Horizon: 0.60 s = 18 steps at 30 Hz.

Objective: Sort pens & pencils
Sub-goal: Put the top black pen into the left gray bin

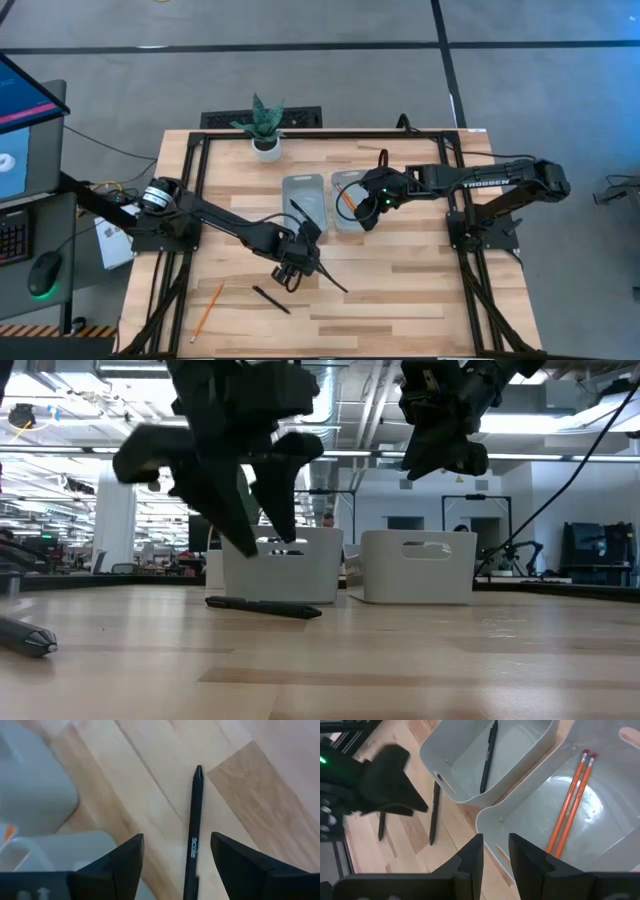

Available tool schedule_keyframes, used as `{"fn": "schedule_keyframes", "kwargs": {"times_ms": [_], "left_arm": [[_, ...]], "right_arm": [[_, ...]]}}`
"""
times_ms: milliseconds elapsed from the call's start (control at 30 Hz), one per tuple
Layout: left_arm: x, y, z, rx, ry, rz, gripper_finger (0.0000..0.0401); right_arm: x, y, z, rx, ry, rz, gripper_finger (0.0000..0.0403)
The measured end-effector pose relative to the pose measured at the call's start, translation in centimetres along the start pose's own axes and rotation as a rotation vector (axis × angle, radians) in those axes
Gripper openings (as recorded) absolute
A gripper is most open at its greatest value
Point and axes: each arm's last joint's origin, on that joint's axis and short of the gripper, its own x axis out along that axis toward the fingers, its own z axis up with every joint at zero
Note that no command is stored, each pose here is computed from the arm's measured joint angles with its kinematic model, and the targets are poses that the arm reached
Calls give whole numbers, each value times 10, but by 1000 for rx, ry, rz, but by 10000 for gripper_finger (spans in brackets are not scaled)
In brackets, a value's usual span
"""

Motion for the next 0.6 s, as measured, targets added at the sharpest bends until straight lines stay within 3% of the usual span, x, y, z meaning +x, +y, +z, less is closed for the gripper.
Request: {"fn": "schedule_keyframes", "kwargs": {"times_ms": [333, 600], "left_arm": [[26, -6, -4, 12, 61, -44, 222], [29, -2, -8, -80, 49, -155, 222]], "right_arm": [[0, 0, 0, 0, 0, 0, 113], [0, 0, 0, 0, -1, 0, 113]]}}
